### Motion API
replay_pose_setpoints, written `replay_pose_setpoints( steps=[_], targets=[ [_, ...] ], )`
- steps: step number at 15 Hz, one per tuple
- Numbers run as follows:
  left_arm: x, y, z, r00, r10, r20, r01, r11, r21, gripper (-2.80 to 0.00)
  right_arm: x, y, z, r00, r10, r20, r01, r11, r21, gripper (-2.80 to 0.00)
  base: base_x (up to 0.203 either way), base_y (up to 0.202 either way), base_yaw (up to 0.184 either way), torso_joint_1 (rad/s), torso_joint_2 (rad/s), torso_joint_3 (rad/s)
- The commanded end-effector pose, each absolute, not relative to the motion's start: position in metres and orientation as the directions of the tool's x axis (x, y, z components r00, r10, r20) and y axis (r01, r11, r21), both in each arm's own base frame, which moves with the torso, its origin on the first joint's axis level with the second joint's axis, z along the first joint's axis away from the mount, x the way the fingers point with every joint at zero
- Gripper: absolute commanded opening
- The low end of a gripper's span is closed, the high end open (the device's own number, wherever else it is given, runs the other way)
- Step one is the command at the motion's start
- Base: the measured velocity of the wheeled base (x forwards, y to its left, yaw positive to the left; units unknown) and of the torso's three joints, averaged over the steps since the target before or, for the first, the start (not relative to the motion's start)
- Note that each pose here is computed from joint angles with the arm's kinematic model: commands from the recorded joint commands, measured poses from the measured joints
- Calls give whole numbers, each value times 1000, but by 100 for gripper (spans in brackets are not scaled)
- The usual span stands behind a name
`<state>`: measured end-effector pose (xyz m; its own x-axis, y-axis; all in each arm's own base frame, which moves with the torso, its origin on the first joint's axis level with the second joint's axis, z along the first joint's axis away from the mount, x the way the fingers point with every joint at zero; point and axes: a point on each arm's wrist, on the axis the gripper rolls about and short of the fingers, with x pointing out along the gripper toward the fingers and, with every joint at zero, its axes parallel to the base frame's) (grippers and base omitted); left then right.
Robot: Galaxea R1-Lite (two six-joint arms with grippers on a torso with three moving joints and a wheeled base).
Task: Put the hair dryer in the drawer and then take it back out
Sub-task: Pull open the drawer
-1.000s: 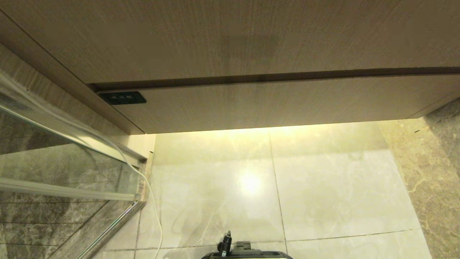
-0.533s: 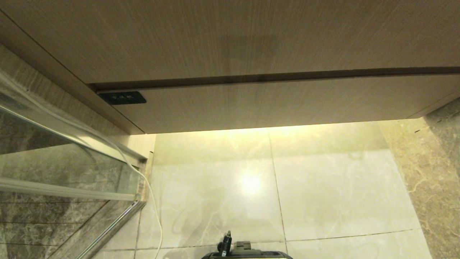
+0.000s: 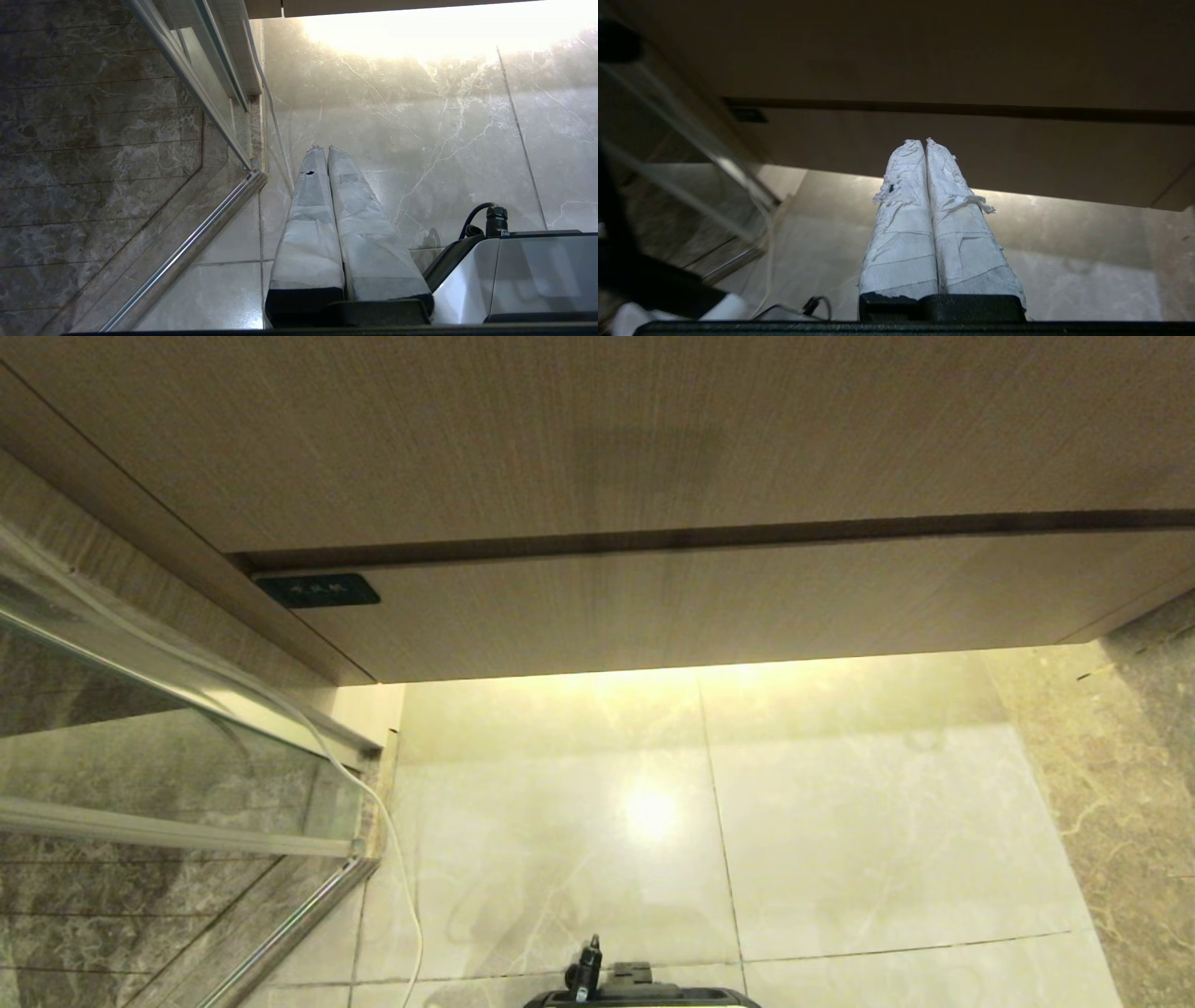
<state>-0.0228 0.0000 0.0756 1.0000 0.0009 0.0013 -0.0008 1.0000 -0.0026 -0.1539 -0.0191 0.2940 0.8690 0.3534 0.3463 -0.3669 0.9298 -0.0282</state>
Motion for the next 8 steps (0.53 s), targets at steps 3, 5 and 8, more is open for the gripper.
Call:
replay_pose_setpoints(
  steps=[3, 5, 8],
  targets=[
    [-23, 0, 75, 1000, 2, 2, -2, 1000, -3, -280, -94, -5, 360, 790, 587, -176, -564, 809, 167, -280, 0, 0, 0, 0, 0, 0],
    [-23, 0, 75, 1000, 2, 1, -2, 1000, -3, -280, -57, 3, 369, 679, 674, -290, -635, 738, 227, -280, 0, 0, 0, 0, 0, 0],
    [-23, 0, 75, 1000, 2, 1, -2, 1000, -3, -280, -4, 13, 368, 585, 709, -394, -765, 643, 20, -280, 0, 0, 0, 0, 0, 0]
  ],
)
